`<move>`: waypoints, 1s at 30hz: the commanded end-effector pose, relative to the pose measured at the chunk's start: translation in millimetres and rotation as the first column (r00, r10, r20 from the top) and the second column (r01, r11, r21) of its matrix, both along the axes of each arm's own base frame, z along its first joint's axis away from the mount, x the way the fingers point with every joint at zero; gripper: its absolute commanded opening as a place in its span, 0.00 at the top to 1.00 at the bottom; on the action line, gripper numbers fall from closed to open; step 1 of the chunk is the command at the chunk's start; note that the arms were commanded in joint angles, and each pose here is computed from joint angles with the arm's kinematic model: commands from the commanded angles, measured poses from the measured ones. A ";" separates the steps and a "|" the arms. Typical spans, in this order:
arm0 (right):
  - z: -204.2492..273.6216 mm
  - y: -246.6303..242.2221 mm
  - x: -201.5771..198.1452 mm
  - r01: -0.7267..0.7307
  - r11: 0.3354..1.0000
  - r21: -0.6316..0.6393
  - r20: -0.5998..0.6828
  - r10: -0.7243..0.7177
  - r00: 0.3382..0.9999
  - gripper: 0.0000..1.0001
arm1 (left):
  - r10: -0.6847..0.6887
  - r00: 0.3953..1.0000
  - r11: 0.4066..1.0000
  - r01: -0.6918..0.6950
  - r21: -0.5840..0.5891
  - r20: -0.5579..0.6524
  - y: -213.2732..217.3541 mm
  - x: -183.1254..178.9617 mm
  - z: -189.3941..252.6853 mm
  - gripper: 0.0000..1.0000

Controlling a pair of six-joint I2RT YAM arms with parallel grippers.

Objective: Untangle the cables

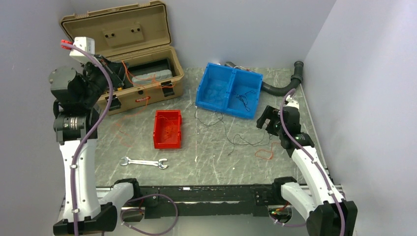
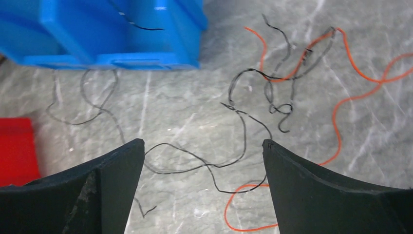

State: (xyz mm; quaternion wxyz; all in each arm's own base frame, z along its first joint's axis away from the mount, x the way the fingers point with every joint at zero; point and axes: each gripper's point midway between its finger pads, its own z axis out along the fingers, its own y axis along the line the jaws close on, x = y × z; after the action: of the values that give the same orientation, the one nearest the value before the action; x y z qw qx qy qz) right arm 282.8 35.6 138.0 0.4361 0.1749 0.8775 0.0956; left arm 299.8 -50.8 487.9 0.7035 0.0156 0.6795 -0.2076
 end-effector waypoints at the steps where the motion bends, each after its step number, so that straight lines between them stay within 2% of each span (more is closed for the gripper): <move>1: 41.0 23.2 9.1 -0.148 0.989 0.014 0.102 0.146 0.984 0.07 | -0.096 0.994 0.995 0.097 -0.016 0.055 -15.7 -4.8 11.4 1.00; 7: 70.7 42.9 8.4 -0.227 0.972 0.056 0.201 0.212 0.956 0.06 | -0.202 0.979 0.978 0.201 -0.062 -0.004 -30.3 11.9 -17.3 1.00; 13: 82.5 46.8 7.8 -0.245 0.968 0.061 0.234 0.225 0.946 0.06 | -0.227 0.972 0.971 0.221 -0.094 -0.060 -32.5 26.3 -45.0 1.00; 20: 86.2 50.7 8.4 -0.260 0.963 0.071 0.245 0.236 0.940 0.07 | -0.226 0.974 0.972 0.226 -0.070 0.017 -32.2 29.0 -2.0 1.00; 25: 85.2 50.9 9.8 -0.258 0.963 0.074 0.244 0.234 0.941 0.07 | -0.292 0.951 0.949 0.302 -0.090 0.104 -43.3 19.7 49.3 1.00; 30: 85.5 51.3 11.2 -0.258 0.963 0.076 0.248 0.232 0.940 0.07 | -0.340 0.926 0.926 0.360 -0.117 0.162 -50.9 13.7 80.3 1.00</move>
State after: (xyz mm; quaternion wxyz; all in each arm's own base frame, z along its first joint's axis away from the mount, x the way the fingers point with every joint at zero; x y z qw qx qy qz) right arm 283.7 82.0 193.9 0.4749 0.0863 0.8525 0.2007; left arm 327.8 -90.9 531.3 0.6873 0.0749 0.6362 -0.3423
